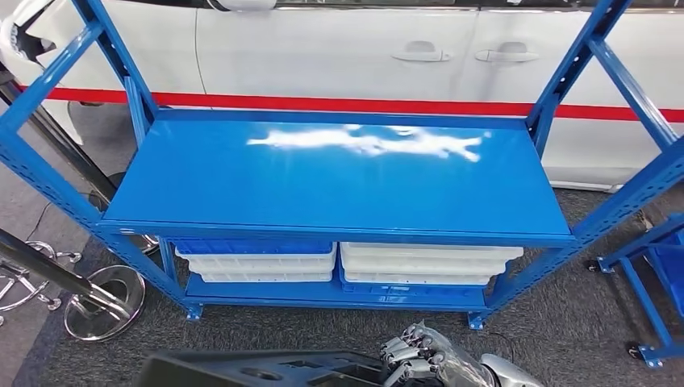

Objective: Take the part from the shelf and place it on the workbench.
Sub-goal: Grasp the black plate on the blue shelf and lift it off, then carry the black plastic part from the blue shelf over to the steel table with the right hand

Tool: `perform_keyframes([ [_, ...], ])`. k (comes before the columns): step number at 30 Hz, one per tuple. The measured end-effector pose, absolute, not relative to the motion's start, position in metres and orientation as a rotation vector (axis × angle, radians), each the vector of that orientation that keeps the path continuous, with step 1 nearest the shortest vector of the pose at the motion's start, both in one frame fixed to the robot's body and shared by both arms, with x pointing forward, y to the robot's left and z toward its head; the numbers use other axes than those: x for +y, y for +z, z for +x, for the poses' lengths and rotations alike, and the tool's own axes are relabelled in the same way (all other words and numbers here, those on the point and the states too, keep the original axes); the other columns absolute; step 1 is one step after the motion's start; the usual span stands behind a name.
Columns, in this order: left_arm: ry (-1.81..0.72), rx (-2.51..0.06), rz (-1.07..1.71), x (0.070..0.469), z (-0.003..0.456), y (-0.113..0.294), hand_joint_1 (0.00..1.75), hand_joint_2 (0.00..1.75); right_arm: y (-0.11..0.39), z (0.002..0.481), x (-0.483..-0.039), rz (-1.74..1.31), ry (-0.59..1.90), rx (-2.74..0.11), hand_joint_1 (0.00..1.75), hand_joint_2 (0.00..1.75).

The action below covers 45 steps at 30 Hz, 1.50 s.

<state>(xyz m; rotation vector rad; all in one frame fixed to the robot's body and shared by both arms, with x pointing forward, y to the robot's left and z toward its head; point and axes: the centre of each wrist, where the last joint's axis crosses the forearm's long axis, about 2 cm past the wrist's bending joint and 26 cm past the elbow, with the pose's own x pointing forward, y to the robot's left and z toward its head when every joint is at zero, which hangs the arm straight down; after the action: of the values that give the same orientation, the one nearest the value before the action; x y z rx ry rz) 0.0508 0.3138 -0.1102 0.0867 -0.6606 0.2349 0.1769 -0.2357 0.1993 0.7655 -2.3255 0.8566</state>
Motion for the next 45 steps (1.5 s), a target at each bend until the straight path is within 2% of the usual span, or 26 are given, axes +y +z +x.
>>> perform_keyframes([
  [37,0.215,-0.640,0.109,0.3205,0.0467,-0.1104,0.00,1.75,0.2031,0.1764,-0.2295,0.781,0.888,-2.321,1.75,1.75],
  [45,0.215,-0.634,0.114,0.3201,0.0440,-0.1107,0.00,1.75,0.2002,0.1709,-0.2300,0.631,0.860,-2.343,1.75,1.75],
])
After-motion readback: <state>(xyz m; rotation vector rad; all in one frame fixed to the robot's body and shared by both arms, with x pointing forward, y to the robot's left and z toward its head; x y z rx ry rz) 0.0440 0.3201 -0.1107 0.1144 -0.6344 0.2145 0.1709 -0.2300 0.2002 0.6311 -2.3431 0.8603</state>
